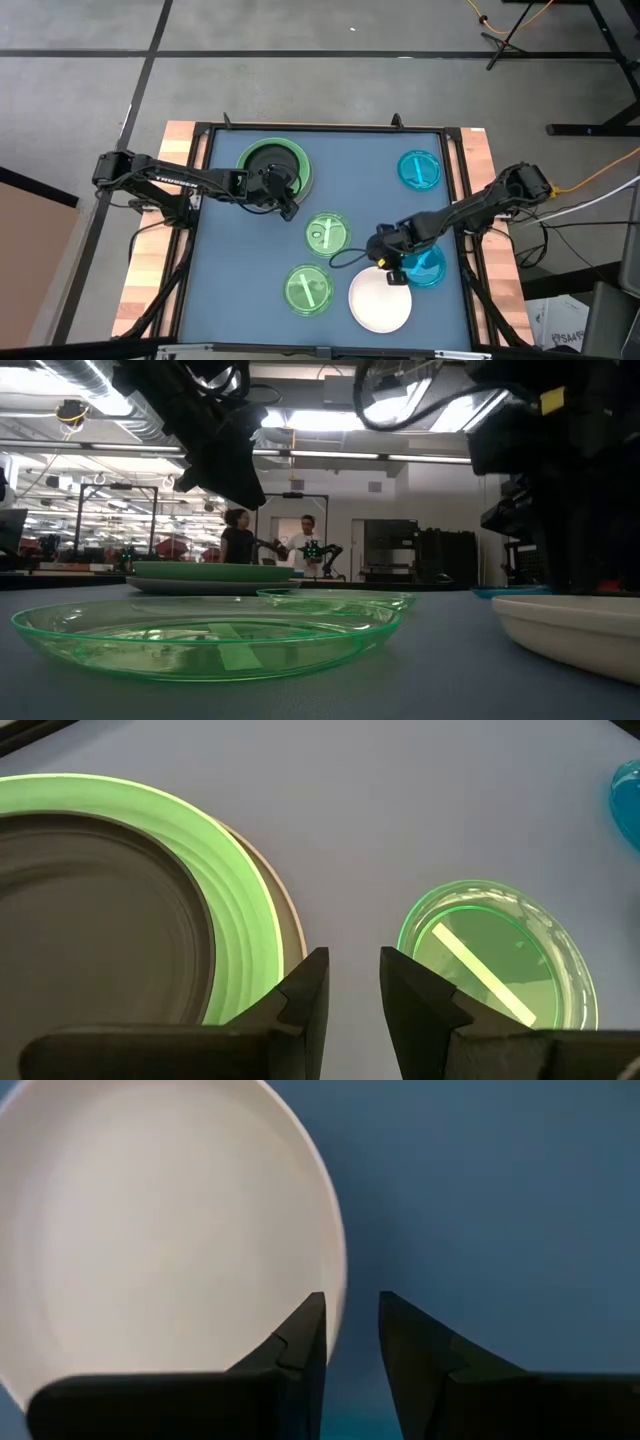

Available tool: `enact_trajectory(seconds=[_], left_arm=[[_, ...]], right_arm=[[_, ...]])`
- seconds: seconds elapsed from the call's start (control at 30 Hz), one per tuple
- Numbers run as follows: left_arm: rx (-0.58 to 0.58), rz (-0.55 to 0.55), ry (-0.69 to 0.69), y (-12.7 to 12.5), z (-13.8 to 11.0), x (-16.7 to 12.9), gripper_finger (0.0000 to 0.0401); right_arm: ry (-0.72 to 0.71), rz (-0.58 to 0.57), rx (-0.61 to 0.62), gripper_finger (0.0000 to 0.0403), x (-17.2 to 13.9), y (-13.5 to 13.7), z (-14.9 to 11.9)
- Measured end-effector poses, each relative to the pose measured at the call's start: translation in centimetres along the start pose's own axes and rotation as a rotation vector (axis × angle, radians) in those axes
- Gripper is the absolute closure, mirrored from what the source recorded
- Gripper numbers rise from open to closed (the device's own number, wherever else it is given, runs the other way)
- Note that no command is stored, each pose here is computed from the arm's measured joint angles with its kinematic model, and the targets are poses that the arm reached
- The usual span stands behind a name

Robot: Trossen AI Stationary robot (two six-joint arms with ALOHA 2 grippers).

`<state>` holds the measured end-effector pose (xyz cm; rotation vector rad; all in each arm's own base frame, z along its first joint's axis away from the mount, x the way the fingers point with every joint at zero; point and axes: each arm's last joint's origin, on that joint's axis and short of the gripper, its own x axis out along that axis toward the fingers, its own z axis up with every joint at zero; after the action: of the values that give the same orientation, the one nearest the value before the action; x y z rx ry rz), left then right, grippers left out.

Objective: Stack plastic plates
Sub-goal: Stack the white plate on top of the black plate

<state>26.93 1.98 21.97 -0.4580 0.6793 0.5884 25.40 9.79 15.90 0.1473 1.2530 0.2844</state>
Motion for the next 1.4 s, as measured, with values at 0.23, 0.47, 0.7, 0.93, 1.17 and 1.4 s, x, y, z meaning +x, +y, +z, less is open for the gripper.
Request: enact_trajectory(seconds=[0.23, 0.47, 0.7, 0.93, 1.17, 1.4], left_arm=[[0.000, -0.001, -0.001, 0.0, 0.0, 0.0, 0.0316], [0.000, -0.001, -0.001, 0.0, 0.0, 0.0, 0.0316], [0.000, -0.001, -0.001, 0.0, 0.0, 0.0, 0.0316], [0.000, -0.001, -0.001, 0.0, 0.0, 0.0, 0.0316], [-0.002, -0.003, -0.004, 0.0, 0.0, 0.0, 0.0316], [-0.002, -0.003, -0.004, 0.0, 0.0, 0.0, 0.0316]], right_arm=[[0.038, 0.031, 0.006, 0.0317, 1.7, -0.2, 0.1], [0.044, 0.039, 0.006, 0.0317, 2.0, -0.3, 0.1], [0.045, 0.039, 0.003, 0.0317, 2.0, -0.3, 0.1], [0.052, 0.036, 0.004, 0.0317, 2.3, -0.3, 0.1], [0.054, 0.046, 0.003, 0.0323, 2.5, -0.3, 0.2], [0.051, 0.053, 0.001, 0.0376, 2.6, -0.3, 0.2]])
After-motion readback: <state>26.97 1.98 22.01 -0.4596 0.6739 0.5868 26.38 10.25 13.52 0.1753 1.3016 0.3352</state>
